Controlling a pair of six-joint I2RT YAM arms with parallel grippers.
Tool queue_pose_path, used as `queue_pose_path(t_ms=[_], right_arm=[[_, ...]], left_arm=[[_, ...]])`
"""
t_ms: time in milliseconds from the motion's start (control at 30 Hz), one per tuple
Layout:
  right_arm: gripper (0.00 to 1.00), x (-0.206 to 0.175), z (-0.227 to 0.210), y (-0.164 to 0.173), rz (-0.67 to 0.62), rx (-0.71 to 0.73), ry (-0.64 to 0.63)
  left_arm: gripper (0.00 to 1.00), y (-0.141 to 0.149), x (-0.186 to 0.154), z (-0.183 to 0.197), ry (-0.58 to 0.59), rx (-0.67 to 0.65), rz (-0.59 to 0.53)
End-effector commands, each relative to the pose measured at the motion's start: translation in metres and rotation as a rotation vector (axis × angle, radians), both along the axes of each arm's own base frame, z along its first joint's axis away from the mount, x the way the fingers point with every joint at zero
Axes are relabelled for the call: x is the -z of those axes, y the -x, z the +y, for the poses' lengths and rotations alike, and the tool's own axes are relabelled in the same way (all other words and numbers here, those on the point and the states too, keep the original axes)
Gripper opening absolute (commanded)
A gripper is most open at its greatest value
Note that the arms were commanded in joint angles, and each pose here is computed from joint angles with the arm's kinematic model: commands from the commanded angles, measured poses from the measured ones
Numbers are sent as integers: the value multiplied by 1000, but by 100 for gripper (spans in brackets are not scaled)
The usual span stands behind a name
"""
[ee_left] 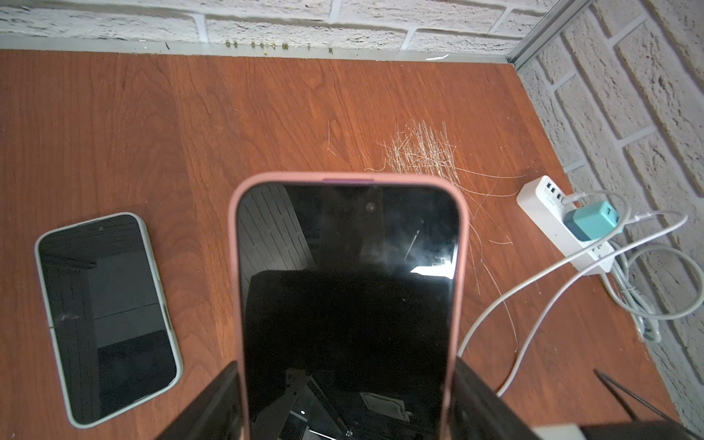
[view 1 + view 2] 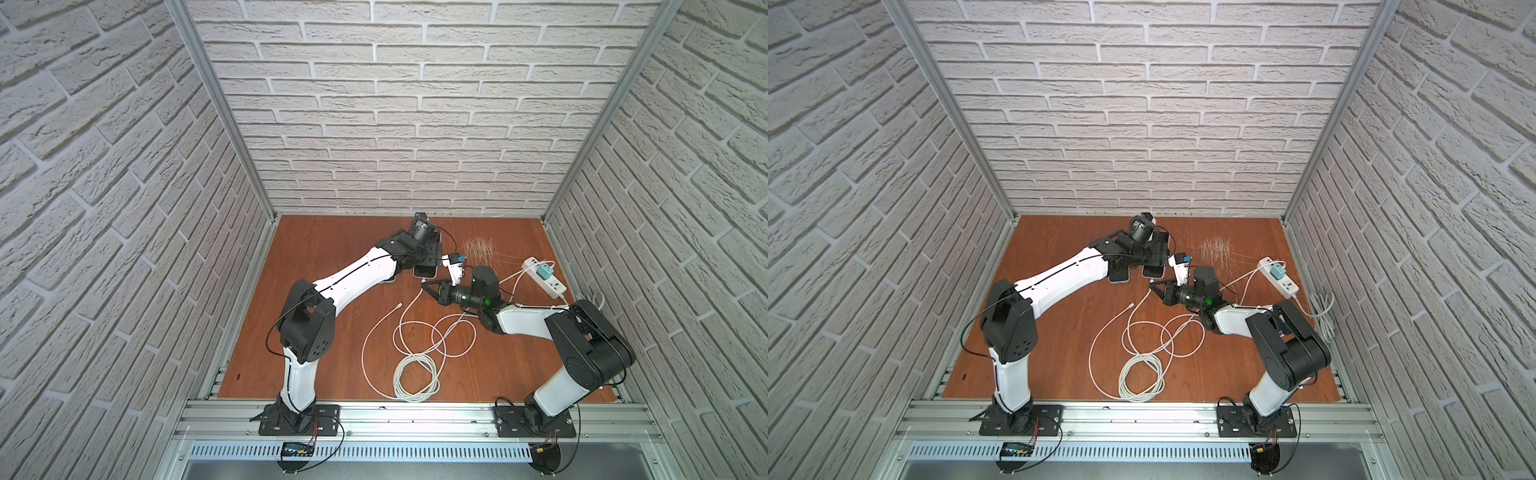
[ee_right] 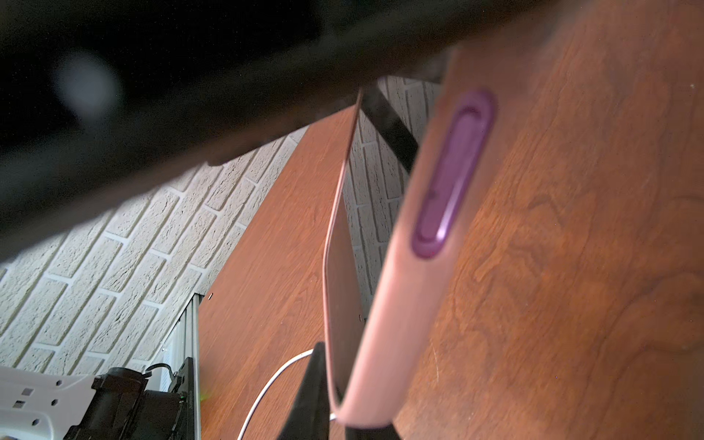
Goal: Plug the charging cable into the phone
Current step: Insert the charging cable into the phone.
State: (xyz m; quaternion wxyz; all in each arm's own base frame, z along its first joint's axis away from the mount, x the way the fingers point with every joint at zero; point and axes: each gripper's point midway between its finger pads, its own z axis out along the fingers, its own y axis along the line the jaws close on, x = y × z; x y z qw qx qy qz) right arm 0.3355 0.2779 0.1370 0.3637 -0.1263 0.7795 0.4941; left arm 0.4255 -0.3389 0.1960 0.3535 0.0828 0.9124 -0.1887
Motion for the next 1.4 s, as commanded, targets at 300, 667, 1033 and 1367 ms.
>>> queue_pose_path(t_ms=[300, 667, 1033, 1367], right_arm=[[3, -26, -7, -6, -80, 32, -47], [3, -26, -9, -7, -82, 41, -49], [3, -27, -10, -6, -87, 48, -48], [3, -32, -11, -3, -111, 38, -47]], left_arm=[[15, 7, -26, -9, 56, 38, -42], [14, 26, 3, -13, 26, 63, 16], [13, 55, 23, 5, -24, 72, 67], [13, 63, 31, -4, -74, 96, 87]])
